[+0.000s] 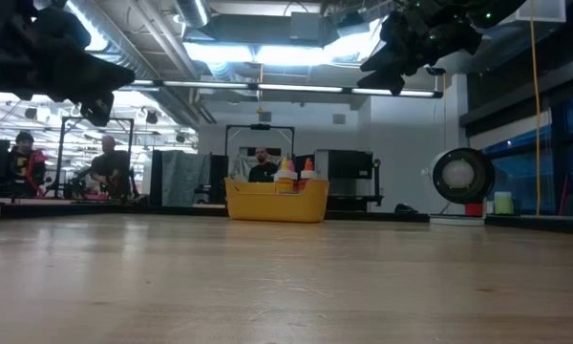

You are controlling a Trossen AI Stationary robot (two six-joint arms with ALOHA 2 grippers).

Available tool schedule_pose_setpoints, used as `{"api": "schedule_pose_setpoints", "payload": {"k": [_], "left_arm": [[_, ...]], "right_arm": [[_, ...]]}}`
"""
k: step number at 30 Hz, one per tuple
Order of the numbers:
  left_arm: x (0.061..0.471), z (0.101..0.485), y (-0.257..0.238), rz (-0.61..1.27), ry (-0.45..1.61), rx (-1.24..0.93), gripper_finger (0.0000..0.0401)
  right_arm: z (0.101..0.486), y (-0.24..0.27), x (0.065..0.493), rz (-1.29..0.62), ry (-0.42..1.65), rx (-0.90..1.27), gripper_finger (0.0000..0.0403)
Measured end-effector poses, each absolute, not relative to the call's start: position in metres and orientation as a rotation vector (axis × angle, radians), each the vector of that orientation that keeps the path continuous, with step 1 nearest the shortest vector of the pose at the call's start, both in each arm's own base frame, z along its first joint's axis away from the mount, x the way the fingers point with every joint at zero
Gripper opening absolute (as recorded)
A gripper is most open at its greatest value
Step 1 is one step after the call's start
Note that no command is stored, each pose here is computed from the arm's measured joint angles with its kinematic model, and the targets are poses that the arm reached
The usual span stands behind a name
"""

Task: Pick & Place food coloring
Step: Put the large blue food coloring bottle into the bin

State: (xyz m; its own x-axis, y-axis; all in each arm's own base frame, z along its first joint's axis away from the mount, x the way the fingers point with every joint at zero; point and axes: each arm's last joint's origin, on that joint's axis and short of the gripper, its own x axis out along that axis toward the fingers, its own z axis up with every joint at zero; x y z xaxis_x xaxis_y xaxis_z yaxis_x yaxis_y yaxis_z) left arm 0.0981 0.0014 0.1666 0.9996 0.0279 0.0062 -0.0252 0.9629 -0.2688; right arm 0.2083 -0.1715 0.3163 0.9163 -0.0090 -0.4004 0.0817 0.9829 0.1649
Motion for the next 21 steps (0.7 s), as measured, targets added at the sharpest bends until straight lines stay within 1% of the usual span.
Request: {"api": "schedule_pose_setpoints", "payload": {"k": [5, 9, 12, 17, 21], "left_arm": [[0.098, 0.166, 0.001, 0.025, -0.005, -0.267, 0.0003], [0.098, 0.166, 0.001, 0.026, -0.005, -0.267, 0.0011], [0.098, 0.166, 0.001, 0.026, -0.005, -0.266, 0.0014], [0.098, 0.166, 0.001, 0.026, -0.005, -0.266, 0.0015], [0.098, 0.166, 0.001, 0.026, -0.005, -0.266, 0.0015]], "right_arm": [[0.316, -0.170, 0.209, -0.027, 0.408, 0.162, 0.0240], [0.320, -0.155, 0.214, 0.072, 0.401, 0.105, 0.0240], [0.326, -0.128, 0.218, 0.166, 0.406, 0.016, 0.0240], [0.340, -0.073, 0.217, 0.249, 0.426, -0.073, 0.0240], [0.343, -0.028, 0.212, 0.326, 0.482, -0.130, 0.0240]]}}
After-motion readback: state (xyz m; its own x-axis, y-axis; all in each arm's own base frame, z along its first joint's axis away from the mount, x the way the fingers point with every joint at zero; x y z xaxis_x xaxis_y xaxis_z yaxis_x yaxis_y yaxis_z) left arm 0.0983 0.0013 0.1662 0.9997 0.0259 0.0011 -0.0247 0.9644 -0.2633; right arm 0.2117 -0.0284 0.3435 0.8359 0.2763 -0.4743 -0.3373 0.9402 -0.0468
